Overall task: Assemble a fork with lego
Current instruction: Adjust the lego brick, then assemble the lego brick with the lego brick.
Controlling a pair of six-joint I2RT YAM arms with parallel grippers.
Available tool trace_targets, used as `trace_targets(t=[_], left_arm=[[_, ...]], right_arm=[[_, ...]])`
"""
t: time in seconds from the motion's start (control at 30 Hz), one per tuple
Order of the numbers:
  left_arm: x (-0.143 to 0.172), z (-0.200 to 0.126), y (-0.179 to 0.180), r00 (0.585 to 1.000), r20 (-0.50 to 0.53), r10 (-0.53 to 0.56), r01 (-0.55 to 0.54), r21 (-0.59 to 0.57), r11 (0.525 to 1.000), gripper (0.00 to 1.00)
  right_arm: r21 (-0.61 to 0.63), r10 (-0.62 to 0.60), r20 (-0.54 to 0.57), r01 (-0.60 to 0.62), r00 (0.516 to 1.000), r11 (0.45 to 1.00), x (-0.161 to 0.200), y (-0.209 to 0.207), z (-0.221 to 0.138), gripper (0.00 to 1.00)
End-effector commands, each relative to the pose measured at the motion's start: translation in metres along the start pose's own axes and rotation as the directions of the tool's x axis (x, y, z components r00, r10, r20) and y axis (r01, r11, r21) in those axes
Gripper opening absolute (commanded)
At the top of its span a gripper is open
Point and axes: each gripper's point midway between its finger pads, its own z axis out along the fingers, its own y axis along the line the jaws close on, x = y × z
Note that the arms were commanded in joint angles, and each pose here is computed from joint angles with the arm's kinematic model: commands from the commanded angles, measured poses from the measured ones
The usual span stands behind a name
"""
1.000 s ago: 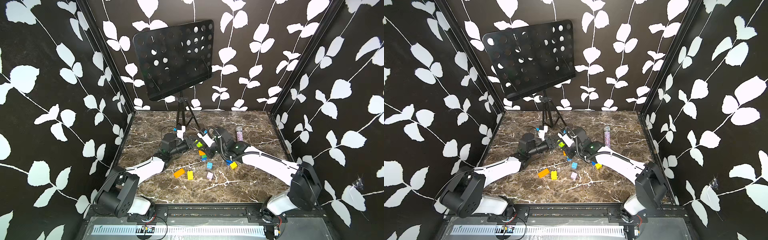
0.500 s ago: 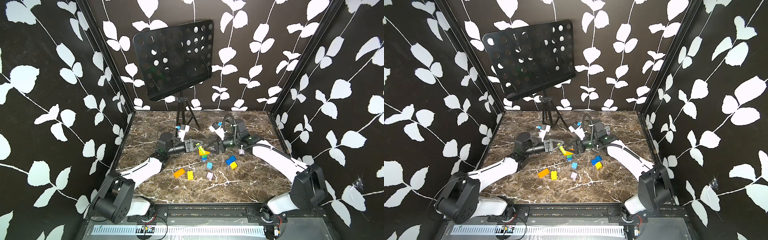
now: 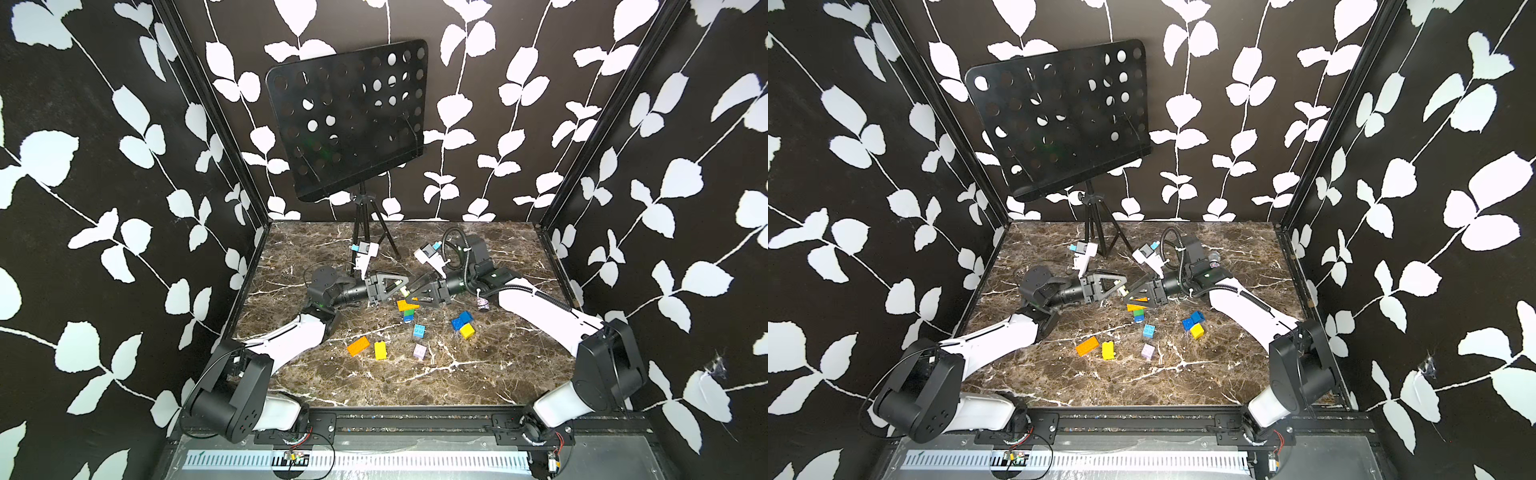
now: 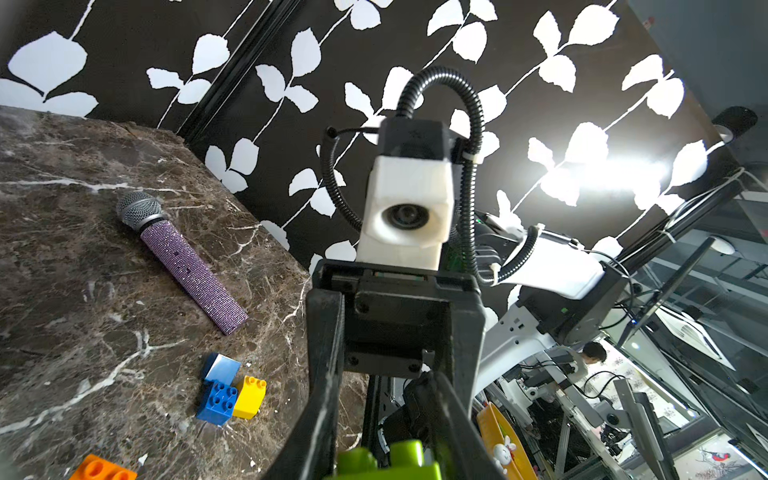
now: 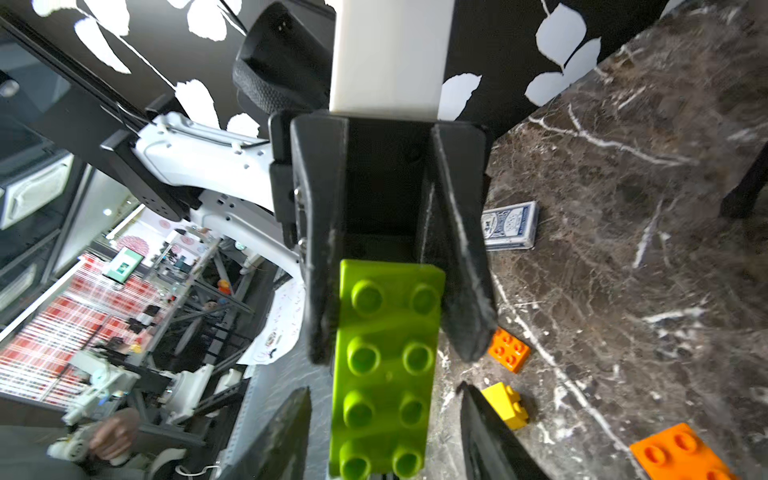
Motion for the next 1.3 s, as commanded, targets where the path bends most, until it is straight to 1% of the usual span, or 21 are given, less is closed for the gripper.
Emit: trace_targets(t=[0.0, 0.03, 0.13, 0.2, 0.23, 0.3, 0.37, 0.4, 0.47, 0.5, 0.57, 0.67, 0.73, 0.8, 0.87, 0.9, 0.93, 1.0, 1.07, 1.13, 1.27], left_arm=[[-0.002, -0.005, -0.013, 0.999, 0.019, 0.049, -0.05, 0.039, 0.998, 0.28], [-0.002, -0.005, -0.014, 0.998, 0.024, 0.051, -0.052, 0.04, 0.998, 0.28], [-0.001, -0.006, -0.013, 0.998, 0.024, 0.052, -0.052, 0.034, 0.998, 0.28], [-0.001, -0.006, -0.012, 0.998, 0.026, 0.051, -0.051, 0.024, 0.998, 0.31], [0.0, -0.006, -0.01, 0.999, 0.021, 0.046, -0.047, 0.014, 0.999, 0.34], [0.0, -0.008, -0.005, 0.999, 0.016, 0.038, -0.038, -0.016, 0.999, 0.44], [0.0, -0.013, 0.002, 1.0, 0.01, 0.008, -0.007, -0.067, 0.998, 0.61], [0.001, -0.017, 0.008, 1.0, 0.006, -0.01, 0.01, -0.103, 0.995, 0.67], [0.009, -0.03, 0.024, 0.998, -0.032, -0.057, 0.049, -0.211, 0.976, 0.7], [0.018, -0.038, 0.034, 0.994, -0.061, -0.094, 0.073, -0.28, 0.957, 0.71], [0.03, -0.05, 0.044, 0.985, -0.083, -0.152, 0.113, -0.355, 0.928, 0.72], [0.038, -0.067, 0.06, 0.966, -0.026, -0.259, 0.225, -0.419, 0.88, 0.72], [0.045, -0.077, 0.07, 0.954, -0.003, -0.298, 0.264, -0.457, 0.85, 0.72], [0.051, -0.082, 0.076, 0.948, 0.003, -0.317, 0.28, -0.477, 0.833, 0.72], [0.058, -0.089, 0.085, 0.934, 0.006, -0.357, 0.31, -0.509, 0.803, 0.72], [0.06, -0.094, 0.09, 0.926, 0.014, -0.376, 0.327, -0.527, 0.784, 0.72], [0.062, -0.099, 0.095, 0.921, 0.023, -0.389, 0.339, -0.539, 0.771, 0.72], [0.063, -0.105, 0.101, 0.914, 0.044, -0.404, 0.359, -0.552, 0.753, 0.71], [0.063, -0.107, 0.105, 0.91, 0.054, -0.411, 0.371, -0.547, 0.75, 0.71], [0.064, -0.104, 0.107, 0.904, 0.046, -0.425, 0.385, -0.52, 0.762, 0.71], [0.068, -0.099, 0.115, 0.889, 0.051, -0.454, 0.419, -0.488, 0.766, 0.71]], right_arm=[[-0.054, -0.029, 0.009, 0.029, 1.0, 0.998, -0.006, 0.003, 0.002, 0.44], [-0.06, -0.02, 0.007, 0.02, 1.0, 0.998, -0.007, 0.002, 0.002, 0.41], [-0.064, -0.012, 0.005, 0.012, 1.0, 0.998, -0.008, 0.001, 0.003, 0.38], [-0.057, -0.016, 0.006, 0.017, 1.0, 0.998, -0.009, 0.0, 0.003, 0.35], [-0.053, -0.021, 0.006, 0.021, 1.0, 0.998, -0.009, 0.0, 0.003, 0.33], [-0.02, -0.02, -0.001, 0.02, 1.0, 1.0, -0.008, -0.004, 0.002, 0.28], [0.057, -0.027, -0.033, 0.029, 0.999, 0.998, -0.002, -0.015, 0.001, 0.27], [0.109, -0.036, -0.066, 0.043, 0.997, 0.993, 0.001, -0.021, -0.001, 0.27], [0.214, -0.054, -0.133, 0.081, 0.99, 0.974, 0.006, -0.04, -0.005, 0.26], [0.262, -0.071, -0.176, 0.116, 0.982, 0.958, 0.008, -0.048, -0.007, 0.26], [0.32, -0.104, -0.28, 0.195, 0.954, 0.927, 0.019, -0.062, -0.01, 0.27], [0.346, -0.154, -0.457, 0.334, 0.876, 0.877, 0.034, -0.078, -0.014, 0.27], [0.312, -0.206, -0.562, 0.436, 0.801, 0.844, 0.041, -0.084, -0.016, 0.28], [0.269, -0.262, -0.621, 0.514, 0.739, 0.814, 0.044, -0.088, -0.016, 0.29], [0.193, -0.326, -0.672, 0.583, 0.665, 0.79, 0.049, -0.088, -0.012, 0.3], [0.146, -0.352, -0.705, 0.612, 0.616, 0.778, 0.054, -0.089, -0.009, 0.31], [0.101, -0.371, -0.734, 0.633, 0.568, 0.768, 0.059, -0.089, -0.007, 0.31], [0.035, -0.39, -0.774, 0.649, 0.499, 0.76, 0.066, -0.092, -0.005, 0.31], [-0.039, -0.412, -0.806, 0.657, 0.425, 0.753, 0.074, -0.095, -0.005, 0.31], [-0.088, -0.439, -0.813, 0.666, 0.382, 0.741, 0.076, -0.096, -0.004, 0.32], [-0.156, -0.492, -0.805, 0.683, 0.331, 0.714, 0.078, -0.1, 0.0, 0.33]])
